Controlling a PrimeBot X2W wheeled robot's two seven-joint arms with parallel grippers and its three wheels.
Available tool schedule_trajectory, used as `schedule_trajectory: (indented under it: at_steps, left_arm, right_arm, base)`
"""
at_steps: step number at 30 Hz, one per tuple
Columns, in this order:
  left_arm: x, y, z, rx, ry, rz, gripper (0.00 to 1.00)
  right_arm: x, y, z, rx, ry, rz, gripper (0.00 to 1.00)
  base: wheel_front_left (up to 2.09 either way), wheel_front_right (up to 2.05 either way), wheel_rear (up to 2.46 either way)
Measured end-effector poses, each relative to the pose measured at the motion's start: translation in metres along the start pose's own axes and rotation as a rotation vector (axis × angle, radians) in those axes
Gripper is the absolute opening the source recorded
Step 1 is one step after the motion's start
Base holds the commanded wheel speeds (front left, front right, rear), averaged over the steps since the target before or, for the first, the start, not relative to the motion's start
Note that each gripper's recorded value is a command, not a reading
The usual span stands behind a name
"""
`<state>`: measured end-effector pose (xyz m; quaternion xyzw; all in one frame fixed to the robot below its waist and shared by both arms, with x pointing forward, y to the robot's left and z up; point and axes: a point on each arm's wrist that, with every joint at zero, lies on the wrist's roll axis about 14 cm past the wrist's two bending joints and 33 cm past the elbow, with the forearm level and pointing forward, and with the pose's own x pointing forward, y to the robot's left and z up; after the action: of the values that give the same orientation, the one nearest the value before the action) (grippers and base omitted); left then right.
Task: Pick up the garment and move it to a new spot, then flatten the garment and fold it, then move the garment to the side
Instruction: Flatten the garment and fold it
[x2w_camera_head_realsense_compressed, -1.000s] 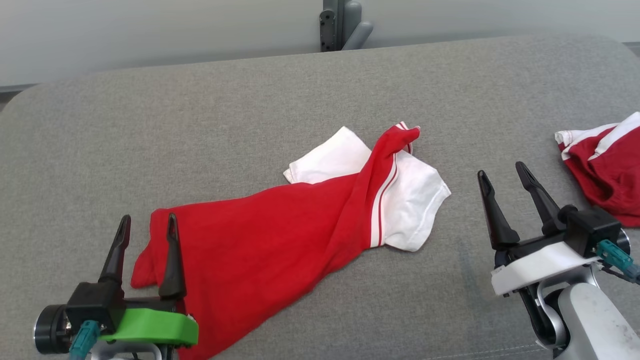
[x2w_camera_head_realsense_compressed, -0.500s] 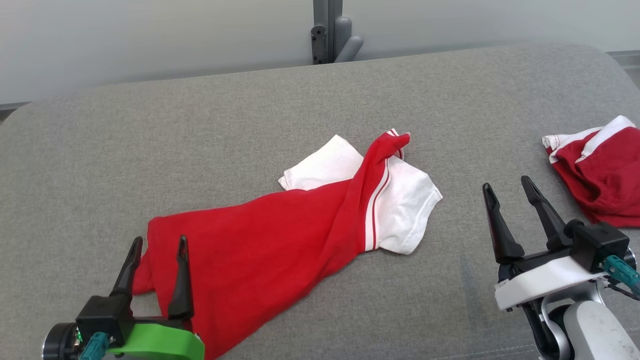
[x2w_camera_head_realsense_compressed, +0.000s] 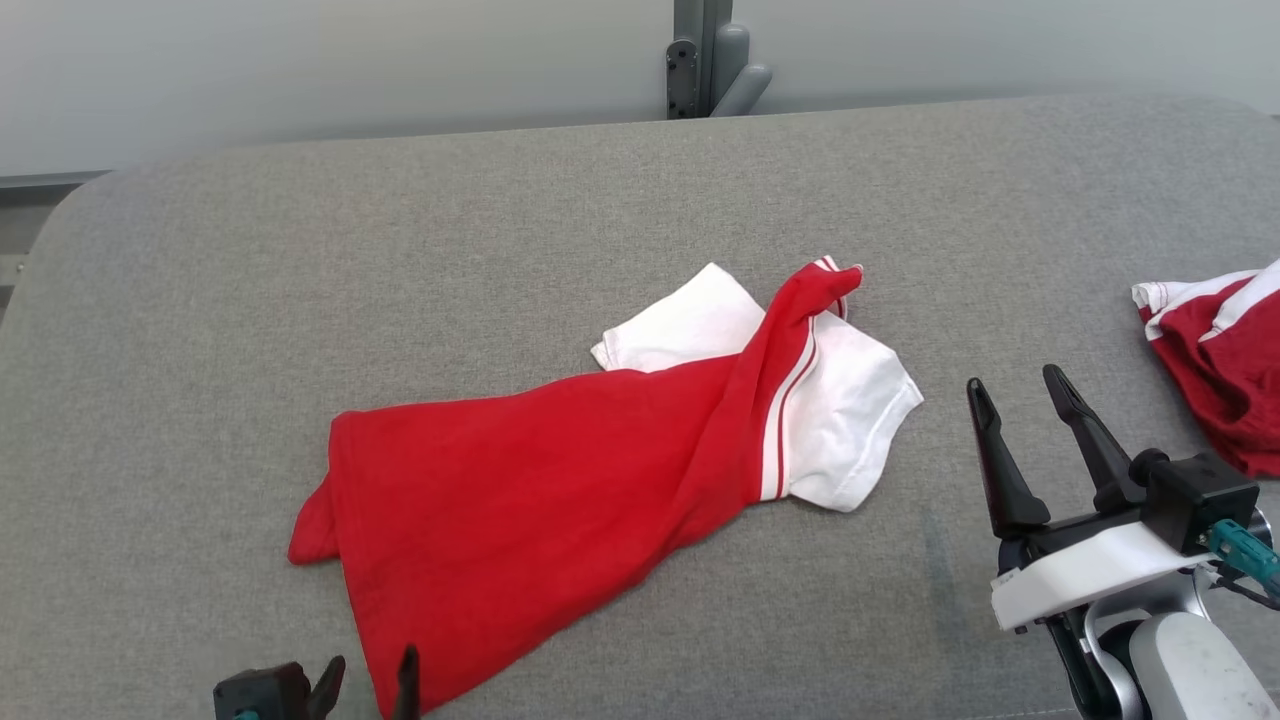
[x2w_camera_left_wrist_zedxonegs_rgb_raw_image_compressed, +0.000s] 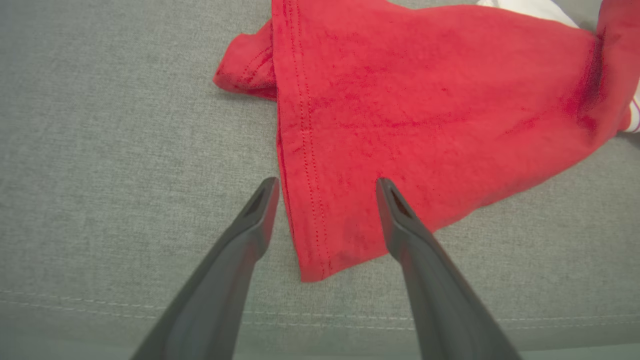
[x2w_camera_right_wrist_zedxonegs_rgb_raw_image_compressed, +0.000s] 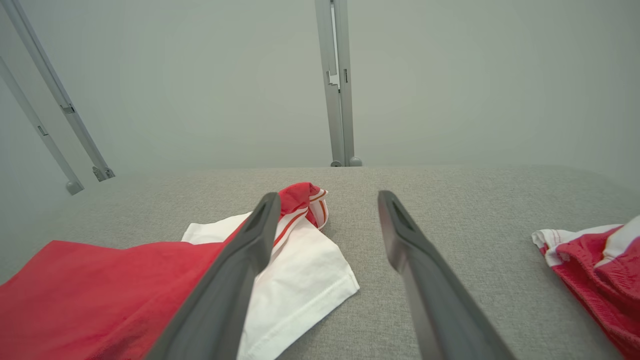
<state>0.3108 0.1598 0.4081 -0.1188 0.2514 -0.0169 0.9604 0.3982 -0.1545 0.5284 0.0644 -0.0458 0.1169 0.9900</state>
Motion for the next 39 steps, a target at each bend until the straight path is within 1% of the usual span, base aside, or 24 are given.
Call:
schedule_trajectory:
  at_steps: [4,5,6,10,11,12,13,17,23,30,35,36,37,39]
  left_arm:
    - [-0.005,0.005,-0.026,-0.028,0.095,0.017,1.0]
    - [-0.005,0.006,-0.031,-0.034,0.111,0.014,1.0]
    - [-0.003,0.006,-0.041,-0.061,0.143,0.011,1.0]
    - [0.003,0.003,-0.057,-0.083,0.198,-0.008,1.0]
    - [0.004,0.002,-0.061,-0.091,0.211,-0.015,0.67]
    - [0.006,0.001,-0.062,-0.099,0.209,-0.02,0.21]
    - [0.008,0.001,-0.062,-0.098,0.21,-0.022,0.0]
    - [0.015,0.002,-0.062,-0.092,0.195,-0.026,0.0]
    - [0.025,0.001,-0.049,-0.074,0.138,-0.036,0.0]
    - [0.039,-0.005,-0.02,-0.043,0.045,-0.057,0.0]
    - [0.045,-0.006,-0.004,-0.026,-0.017,-0.06,0.0]
    - [0.046,-0.006,-0.001,-0.022,-0.027,-0.06,0.0]
    - [0.046,-0.007,0.003,-0.022,-0.04,-0.063,0.0]
    - [0.046,-0.007,0.009,-0.016,-0.065,-0.06,0.0]
  right_arm:
    - [0.004,0.002,-0.006,0.007,0.013,0.01,1.0]
    - [0.005,0.003,-0.007,0.008,0.018,0.012,1.0]
    - [0.007,0.003,-0.009,0.008,0.025,0.016,1.0]
    - [0.008,-0.001,-0.01,0.004,0.033,0.007,1.0]
    - [0.007,-0.004,-0.011,0.001,0.036,0.0,1.0]
    - [0.006,-0.007,-0.012,-0.001,0.042,-0.01,1.0]
    - [0.005,-0.011,-0.014,-0.003,0.05,-0.019,1.0]
    - [0.002,-0.025,-0.024,-0.015,0.085,-0.051,1.0]
    - [0.015,-0.035,-0.05,-0.017,0.166,-0.058,1.0]
    - [0.041,-0.025,-0.096,-0.018,0.298,0.014,1.0]
    - [0.05,-0.013,-0.135,-0.015,0.422,0.063,1.0]
    - [0.05,-0.01,-0.142,-0.008,0.443,0.072,0.44]
    - [0.05,-0.008,-0.147,0.0,0.456,0.077,0.0]
    - [0.052,-0.006,-0.151,0.013,0.459,0.083,0.0]
  base:
    - [0.0,0.0,0.0]
    - [0.0,0.0,0.0]
    - [0.0,0.0,0.0]
    - [0.0,0.0,0.0]
    - [0.0,0.0,0.0]
    - [0.0,0.0,0.0]
    - [0.0,0.0,0.0]
    - [0.0,0.0,0.0]
    - [0.0,0.0,0.0]
    - [0.0,0.0,0.0]
    - [0.0,0.0,0.0]
    - [0.0,0.0,0.0]
    - [0.0,0.0,0.0]
    - [0.0,0.0,0.0]
